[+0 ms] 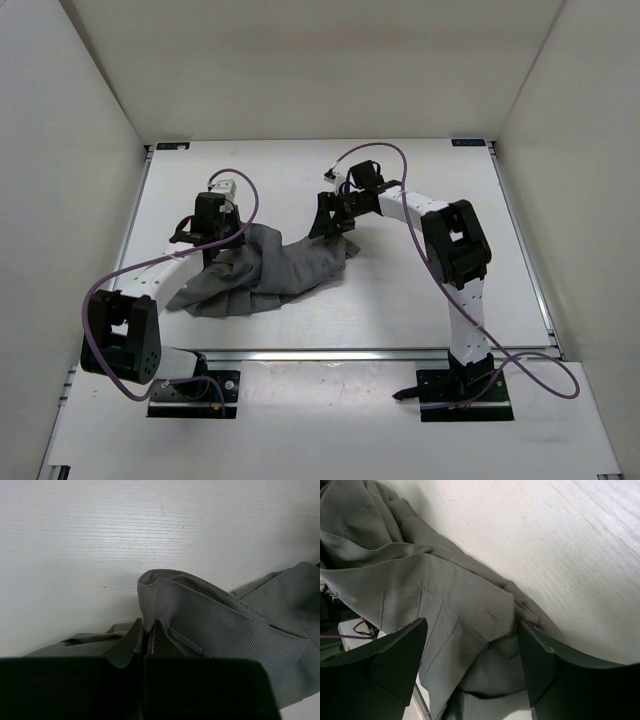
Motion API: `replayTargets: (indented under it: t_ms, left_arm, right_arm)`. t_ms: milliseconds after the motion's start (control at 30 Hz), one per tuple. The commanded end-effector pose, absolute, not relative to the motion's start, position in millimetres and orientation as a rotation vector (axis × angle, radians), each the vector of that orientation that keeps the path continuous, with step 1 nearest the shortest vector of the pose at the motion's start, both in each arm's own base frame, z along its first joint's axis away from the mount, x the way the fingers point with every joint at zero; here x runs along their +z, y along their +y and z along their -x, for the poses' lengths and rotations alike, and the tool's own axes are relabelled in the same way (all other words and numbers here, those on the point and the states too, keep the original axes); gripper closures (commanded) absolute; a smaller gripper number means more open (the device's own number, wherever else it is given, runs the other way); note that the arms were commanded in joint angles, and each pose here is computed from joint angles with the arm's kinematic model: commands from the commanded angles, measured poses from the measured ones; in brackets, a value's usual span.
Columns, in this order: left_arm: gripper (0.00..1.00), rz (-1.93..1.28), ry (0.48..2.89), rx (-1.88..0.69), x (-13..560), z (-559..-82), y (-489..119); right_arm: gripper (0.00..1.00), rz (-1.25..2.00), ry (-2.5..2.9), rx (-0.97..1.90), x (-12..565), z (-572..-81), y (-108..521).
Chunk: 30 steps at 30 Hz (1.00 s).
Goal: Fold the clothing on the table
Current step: Fold the skirt
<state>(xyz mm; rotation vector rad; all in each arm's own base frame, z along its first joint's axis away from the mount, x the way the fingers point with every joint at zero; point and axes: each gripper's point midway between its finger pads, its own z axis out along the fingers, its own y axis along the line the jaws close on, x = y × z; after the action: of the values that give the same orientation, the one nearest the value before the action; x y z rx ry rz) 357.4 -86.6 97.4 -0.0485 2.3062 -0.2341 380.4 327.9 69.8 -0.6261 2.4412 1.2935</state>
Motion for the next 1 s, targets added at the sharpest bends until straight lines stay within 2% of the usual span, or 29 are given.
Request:
replayTargets:
  t_ms: [0, 100, 333, 767, 867, 933, 967]
  left_arm:
    - [1.0, 0.021, 2.264, -0.254, 114.7, -364.9, -89.9]
    - [1.0, 0.024, 2.25, -0.258, 118.8, -367.4, -90.9]
    - [1.0, 0.018, 2.254, -0.267, 117.3, -365.0, -92.3]
    - [1.0, 0.006, 2.251, -0.266, 117.3, -360.2, -91.8]
    - [1.0, 0.005, 2.257, -0.265, 114.6, -357.8, -91.9]
    - [1.0, 0.005, 2.256, -0.27, 114.6, -355.7, -92.0]
    - [1.0, 0.009, 2.257, -0.261, 113.8, -356.3, -90.8]
  right_arm:
    - [0.3, 0.632, 2.444, 1.207, 78.2, -396.9, 321.4]
    - [0.3, 0.629, 2.397, 1.188, 92.2, -408.5, 314.9]
    - [0.31, 0.613, 2.419, 1.182, 82.3, -412.6, 308.8]
    - [0.36, 0.662, 2.442, 1.291, 68.1, -386.0, 334.6]
    - [0.51, 0.657, 2.44, 1.301, 68.0, -386.8, 334.5]
    - [0.69, 0.655, 2.457, 1.303, 66.7, -385.8, 334.8]
    - [0.73, 0.656, 2.458, 1.297, 68.0, -387.3, 334.2]
